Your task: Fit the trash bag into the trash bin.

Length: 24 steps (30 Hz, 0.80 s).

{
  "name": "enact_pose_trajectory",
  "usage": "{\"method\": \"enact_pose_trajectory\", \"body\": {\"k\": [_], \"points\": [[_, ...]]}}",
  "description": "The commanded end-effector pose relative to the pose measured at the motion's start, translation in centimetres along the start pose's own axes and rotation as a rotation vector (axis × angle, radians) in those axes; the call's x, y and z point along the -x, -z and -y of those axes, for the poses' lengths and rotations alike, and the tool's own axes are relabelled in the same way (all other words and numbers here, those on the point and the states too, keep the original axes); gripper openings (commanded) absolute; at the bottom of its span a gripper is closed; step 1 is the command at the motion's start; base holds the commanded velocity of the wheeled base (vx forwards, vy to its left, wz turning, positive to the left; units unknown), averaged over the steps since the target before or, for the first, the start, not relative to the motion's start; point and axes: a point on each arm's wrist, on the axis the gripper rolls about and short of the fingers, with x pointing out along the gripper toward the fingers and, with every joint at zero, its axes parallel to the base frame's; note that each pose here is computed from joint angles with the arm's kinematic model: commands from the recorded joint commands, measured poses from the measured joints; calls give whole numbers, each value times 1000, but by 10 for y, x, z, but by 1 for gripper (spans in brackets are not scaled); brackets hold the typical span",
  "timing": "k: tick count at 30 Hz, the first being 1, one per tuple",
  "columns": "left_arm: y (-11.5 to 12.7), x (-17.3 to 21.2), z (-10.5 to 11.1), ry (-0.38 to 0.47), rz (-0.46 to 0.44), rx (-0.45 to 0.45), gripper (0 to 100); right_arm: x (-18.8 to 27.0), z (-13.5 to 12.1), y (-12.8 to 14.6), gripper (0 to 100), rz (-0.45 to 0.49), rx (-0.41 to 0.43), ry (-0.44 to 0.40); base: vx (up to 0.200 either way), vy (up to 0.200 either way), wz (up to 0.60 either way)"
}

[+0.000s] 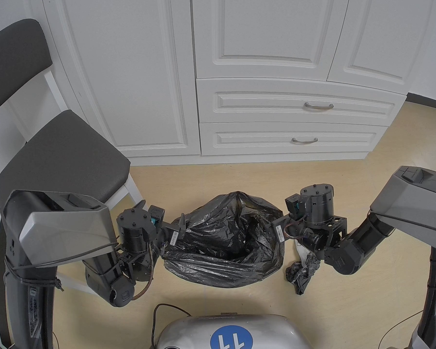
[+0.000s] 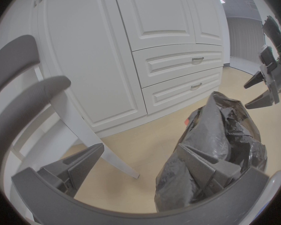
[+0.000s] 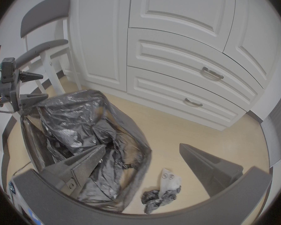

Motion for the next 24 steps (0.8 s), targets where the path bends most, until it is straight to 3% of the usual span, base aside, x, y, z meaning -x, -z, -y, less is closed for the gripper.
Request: {"method": "enact_pose_trajectory", "body": {"k": [1, 14, 18, 24], "points": [[31, -30, 7, -26, -36, 34, 100, -15, 23, 16, 100, -65, 32, 48, 0, 0, 0], [35, -77, 5, -113, 55, 138, 100, -49, 39, 37, 100, -106, 14, 109, 0, 0, 0], [27, -92, 6, -200, 102, 188, 100, -59, 42, 39, 100, -100, 6, 128, 0, 0, 0], [32, -114, 14, -241, 157, 230, 100, -70, 45, 39, 100, -83, -14, 145, 0, 0, 0]]}}
